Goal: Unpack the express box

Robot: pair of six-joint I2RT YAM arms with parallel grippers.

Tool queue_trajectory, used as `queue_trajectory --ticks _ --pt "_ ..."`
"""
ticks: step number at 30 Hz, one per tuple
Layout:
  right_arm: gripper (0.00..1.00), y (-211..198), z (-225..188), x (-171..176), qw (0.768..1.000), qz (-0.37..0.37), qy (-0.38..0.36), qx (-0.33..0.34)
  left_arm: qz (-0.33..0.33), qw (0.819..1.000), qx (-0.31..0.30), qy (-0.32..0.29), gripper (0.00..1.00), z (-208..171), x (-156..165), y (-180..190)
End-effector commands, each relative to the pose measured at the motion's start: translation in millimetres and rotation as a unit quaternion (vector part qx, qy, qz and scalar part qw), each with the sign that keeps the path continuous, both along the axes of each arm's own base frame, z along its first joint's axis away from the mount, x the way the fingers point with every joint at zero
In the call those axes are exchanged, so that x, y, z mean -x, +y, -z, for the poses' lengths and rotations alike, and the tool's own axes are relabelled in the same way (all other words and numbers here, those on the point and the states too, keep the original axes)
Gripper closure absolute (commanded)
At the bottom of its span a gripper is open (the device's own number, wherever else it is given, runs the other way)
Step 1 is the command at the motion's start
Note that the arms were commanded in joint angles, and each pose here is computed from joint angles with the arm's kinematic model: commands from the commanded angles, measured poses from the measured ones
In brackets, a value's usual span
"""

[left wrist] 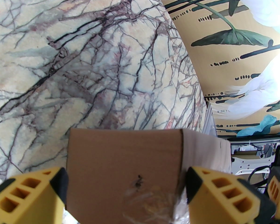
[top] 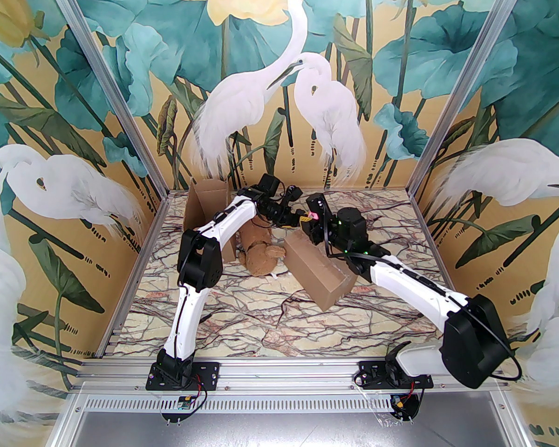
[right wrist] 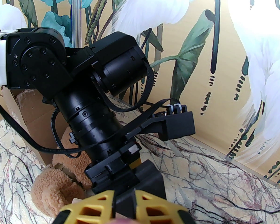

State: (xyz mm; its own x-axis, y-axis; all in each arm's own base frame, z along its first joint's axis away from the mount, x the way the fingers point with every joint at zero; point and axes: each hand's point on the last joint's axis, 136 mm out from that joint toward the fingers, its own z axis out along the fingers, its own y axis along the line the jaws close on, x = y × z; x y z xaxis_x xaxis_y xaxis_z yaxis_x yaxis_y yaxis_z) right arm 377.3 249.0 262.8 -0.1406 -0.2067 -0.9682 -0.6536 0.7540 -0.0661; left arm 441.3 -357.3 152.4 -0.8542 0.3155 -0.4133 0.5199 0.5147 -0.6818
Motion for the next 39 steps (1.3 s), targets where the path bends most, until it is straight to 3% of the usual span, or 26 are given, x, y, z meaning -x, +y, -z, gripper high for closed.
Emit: queue_trajectory --ticks 1,14,23,27,32,39 --pt "1.0 -14 40 21 0.997 0.012 0.071 0.032 -0.051 0.992 -0.117 0.023 0.15 75 -19 43" --pt "1.0 -24 43 29 0.997 0.021 0.065 0.041 -0.056 0.994 -0.09 -0.005 0.13 43 -38 34" --pt "1.0 -22 42 24 0.997 0.019 0.059 0.044 -0.115 0.989 -0.069 -0.065 0.01 -44 -42 60" --pt "1.0 -20 41 20 0.997 0.018 0.052 0.045 -0.1 0.992 -0.031 -0.066 0.01 -69 -15 60" --pt "1.0 -13 39 14 0.998 0.007 0.048 0.044 -0.081 0.996 -0.008 -0.023 0.01 -63 22 52" --pt "1.0 -7 35 8 0.998 0.001 0.043 0.042 -0.053 0.997 -0.05 -0.002 0.01 -34 58 31"
